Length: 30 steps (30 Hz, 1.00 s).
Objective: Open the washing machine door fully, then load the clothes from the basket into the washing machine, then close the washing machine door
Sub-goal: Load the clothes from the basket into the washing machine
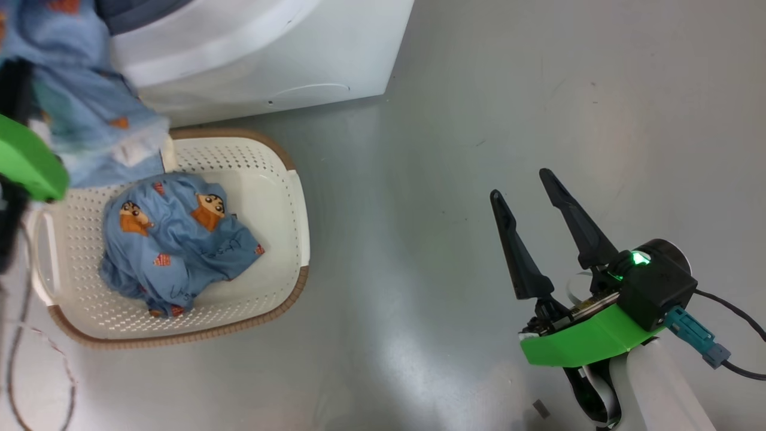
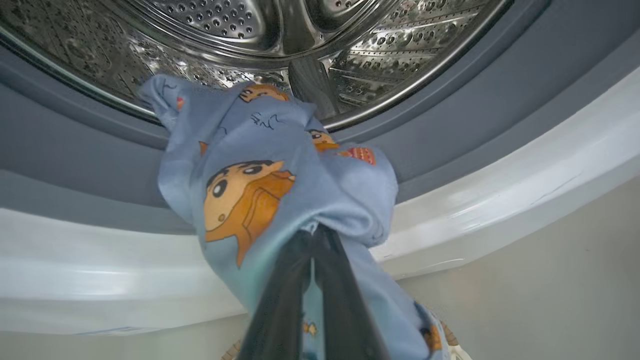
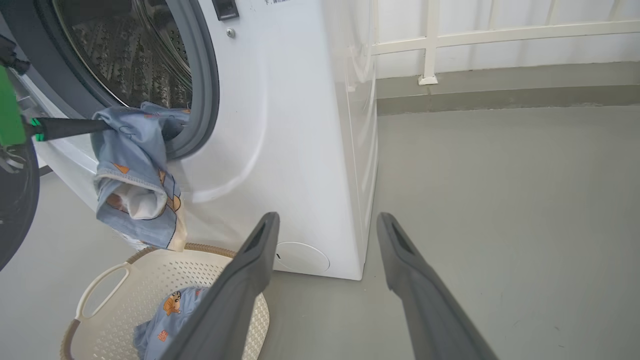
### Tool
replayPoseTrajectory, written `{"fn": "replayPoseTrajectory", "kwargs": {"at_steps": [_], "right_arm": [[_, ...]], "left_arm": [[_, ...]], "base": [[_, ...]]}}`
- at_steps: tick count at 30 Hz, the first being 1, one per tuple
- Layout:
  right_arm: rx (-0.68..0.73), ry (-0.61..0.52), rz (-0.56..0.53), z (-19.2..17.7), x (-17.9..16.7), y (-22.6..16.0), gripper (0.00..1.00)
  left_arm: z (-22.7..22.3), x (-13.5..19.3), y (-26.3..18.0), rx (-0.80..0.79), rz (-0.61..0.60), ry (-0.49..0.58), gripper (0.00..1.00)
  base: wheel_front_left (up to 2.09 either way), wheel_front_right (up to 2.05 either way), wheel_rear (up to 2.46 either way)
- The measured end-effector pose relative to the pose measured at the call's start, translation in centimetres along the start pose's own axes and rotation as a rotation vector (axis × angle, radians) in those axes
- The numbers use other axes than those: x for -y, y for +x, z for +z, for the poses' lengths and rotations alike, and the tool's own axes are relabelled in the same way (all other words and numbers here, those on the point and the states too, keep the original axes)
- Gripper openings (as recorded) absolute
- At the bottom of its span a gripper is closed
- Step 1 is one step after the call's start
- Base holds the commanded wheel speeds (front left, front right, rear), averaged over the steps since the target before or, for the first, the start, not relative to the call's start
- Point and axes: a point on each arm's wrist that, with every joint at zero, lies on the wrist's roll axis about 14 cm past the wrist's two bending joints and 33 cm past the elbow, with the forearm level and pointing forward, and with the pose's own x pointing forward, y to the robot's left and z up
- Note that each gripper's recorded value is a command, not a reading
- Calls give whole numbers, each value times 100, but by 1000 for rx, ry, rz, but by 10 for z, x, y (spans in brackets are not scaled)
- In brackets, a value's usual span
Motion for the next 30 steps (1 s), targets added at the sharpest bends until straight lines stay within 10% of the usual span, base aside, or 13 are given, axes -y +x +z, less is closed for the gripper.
{"fn": "replayPoseTrajectory", "kwargs": {"at_steps": [30], "right_arm": [[-57, 47, -71, -18, 28, -4, 100]], "left_arm": [[122, -38, 96, 246, 210, 89, 0]], "base": [[0, 0, 0]]}}
